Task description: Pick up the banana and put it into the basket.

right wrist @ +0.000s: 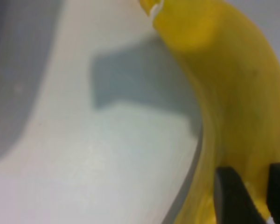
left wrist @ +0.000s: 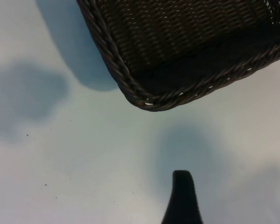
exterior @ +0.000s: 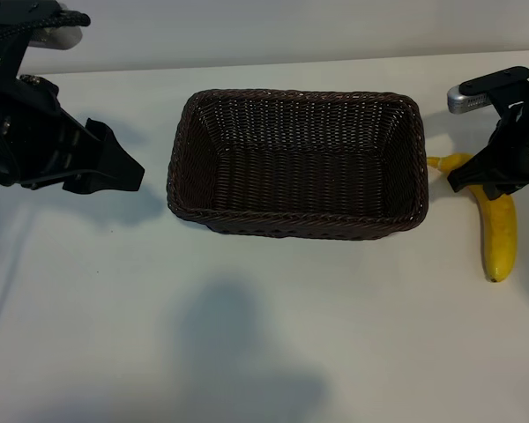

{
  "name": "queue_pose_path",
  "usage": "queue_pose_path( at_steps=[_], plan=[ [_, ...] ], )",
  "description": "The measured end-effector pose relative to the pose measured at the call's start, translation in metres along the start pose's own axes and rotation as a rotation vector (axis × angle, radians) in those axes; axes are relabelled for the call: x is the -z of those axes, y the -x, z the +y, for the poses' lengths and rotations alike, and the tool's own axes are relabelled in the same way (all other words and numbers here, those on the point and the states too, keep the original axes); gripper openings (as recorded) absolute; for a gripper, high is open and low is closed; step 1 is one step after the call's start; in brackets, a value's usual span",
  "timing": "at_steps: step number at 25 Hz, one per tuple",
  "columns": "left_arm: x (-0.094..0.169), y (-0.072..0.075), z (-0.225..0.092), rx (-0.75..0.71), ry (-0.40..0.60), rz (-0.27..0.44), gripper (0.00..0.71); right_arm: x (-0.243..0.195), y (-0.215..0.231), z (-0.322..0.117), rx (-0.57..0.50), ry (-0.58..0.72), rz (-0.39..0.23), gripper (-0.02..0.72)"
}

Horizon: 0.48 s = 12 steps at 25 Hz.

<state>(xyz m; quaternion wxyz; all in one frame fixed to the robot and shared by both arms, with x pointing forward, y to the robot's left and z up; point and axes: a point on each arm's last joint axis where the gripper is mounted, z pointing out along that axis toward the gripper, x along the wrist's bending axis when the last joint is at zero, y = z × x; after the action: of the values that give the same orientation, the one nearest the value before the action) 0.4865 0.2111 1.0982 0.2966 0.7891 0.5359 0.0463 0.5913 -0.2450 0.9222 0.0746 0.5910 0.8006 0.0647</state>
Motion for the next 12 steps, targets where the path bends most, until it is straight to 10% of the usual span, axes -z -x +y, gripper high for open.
queue_pose_path(
  at_steps=[7, 12],
  plan=[
    [0.0000, 0.0000, 0.0000, 0.000, 0.000, 0.000, 0.575, -0.0016, -0.0018, -0.0002, -0.023, -0.003, 0.020, 0.618],
    [0.0000, 0.0000, 0.0000, 0.000, 0.000, 0.000, 0.575, -0.0059, -0.0031, -0.0022, -0.035, -0.017, 0.032, 0.680]
  ],
)
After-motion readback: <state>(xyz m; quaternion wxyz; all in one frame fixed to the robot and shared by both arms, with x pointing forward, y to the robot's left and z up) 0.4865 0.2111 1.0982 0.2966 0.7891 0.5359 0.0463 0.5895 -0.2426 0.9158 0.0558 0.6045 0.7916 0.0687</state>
